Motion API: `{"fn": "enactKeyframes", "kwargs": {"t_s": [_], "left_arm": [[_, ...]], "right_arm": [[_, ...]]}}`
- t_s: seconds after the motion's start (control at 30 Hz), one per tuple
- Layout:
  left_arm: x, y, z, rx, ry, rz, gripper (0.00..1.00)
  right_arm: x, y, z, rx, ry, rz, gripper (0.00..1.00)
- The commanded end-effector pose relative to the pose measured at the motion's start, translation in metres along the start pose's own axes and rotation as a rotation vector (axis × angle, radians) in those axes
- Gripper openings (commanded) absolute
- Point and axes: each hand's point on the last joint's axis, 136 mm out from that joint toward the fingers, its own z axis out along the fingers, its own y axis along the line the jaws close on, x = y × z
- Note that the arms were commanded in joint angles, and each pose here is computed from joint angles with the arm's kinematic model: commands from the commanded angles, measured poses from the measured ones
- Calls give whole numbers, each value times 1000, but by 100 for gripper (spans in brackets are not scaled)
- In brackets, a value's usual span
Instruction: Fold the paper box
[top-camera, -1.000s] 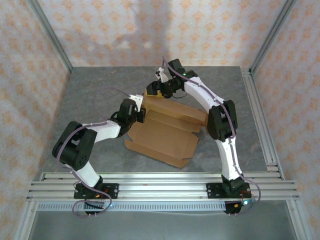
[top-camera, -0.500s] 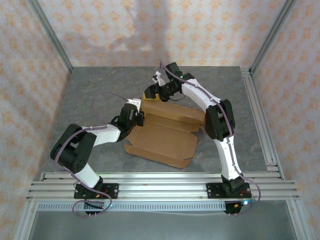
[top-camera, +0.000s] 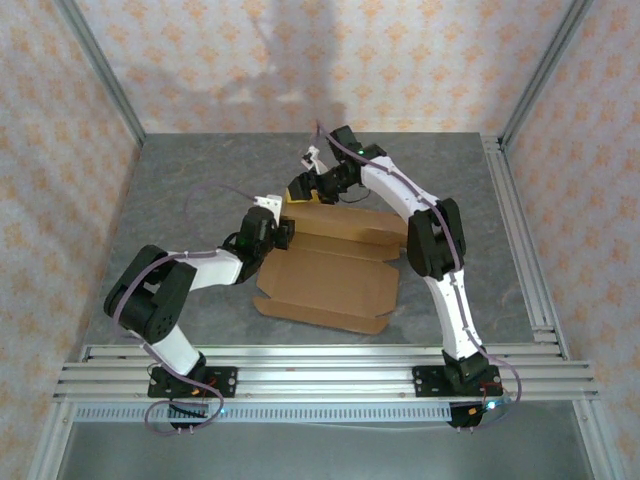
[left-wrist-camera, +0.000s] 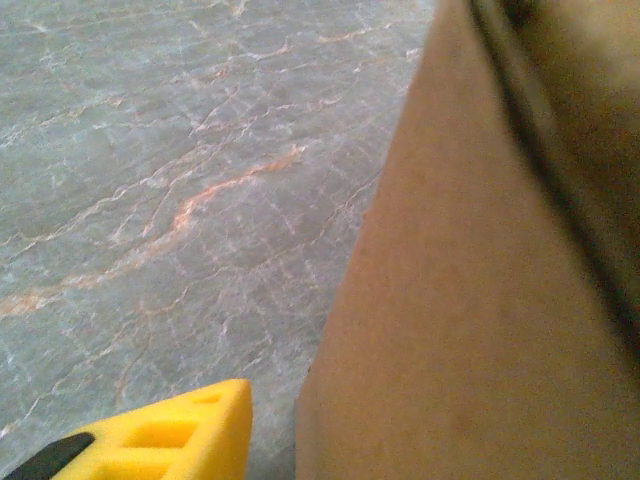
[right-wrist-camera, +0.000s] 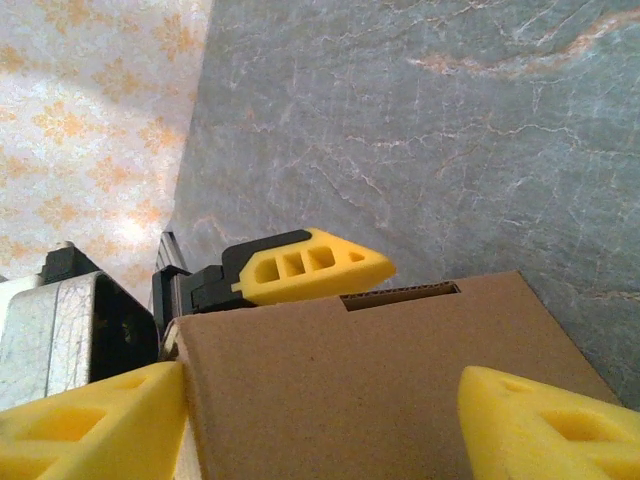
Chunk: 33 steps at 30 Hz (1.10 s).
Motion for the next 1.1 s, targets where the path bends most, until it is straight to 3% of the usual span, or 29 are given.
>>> {"fn": "enactKeyframes", "kwargs": {"t_s": [0.0, 0.1, 0.2, 0.43, 0.57, 0.7, 0.9, 1.07], "left_arm": [[1, -1, 11, 10, 6, 22, 28], [4, 1, 11, 5, 16, 24, 8], [6, 3, 8, -4, 27, 33, 0], [0, 9, 3, -23, 9, 13, 0], [-7, 17, 0, -7, -14, -55, 0], [-17, 30, -3, 11, -42, -168, 0], [-32, 63, -3, 16, -91, -397, 0], [-49, 78, -4, 34, -137, -545, 0]], "right_arm": [[16, -16, 11, 31, 62, 44, 70], [15, -16, 9, 38, 56, 49, 70], [11, -14, 7, 46, 40, 49, 70], [-19, 1, -18, 124, -108, 22, 77], [-48, 3, -60, 202, -314, 69, 87], [-65, 2, -120, 258, -545, 118, 88], [-57, 12, -213, 316, -816, 98, 89], [-34, 12, -262, 345, -960, 86, 88]]}}
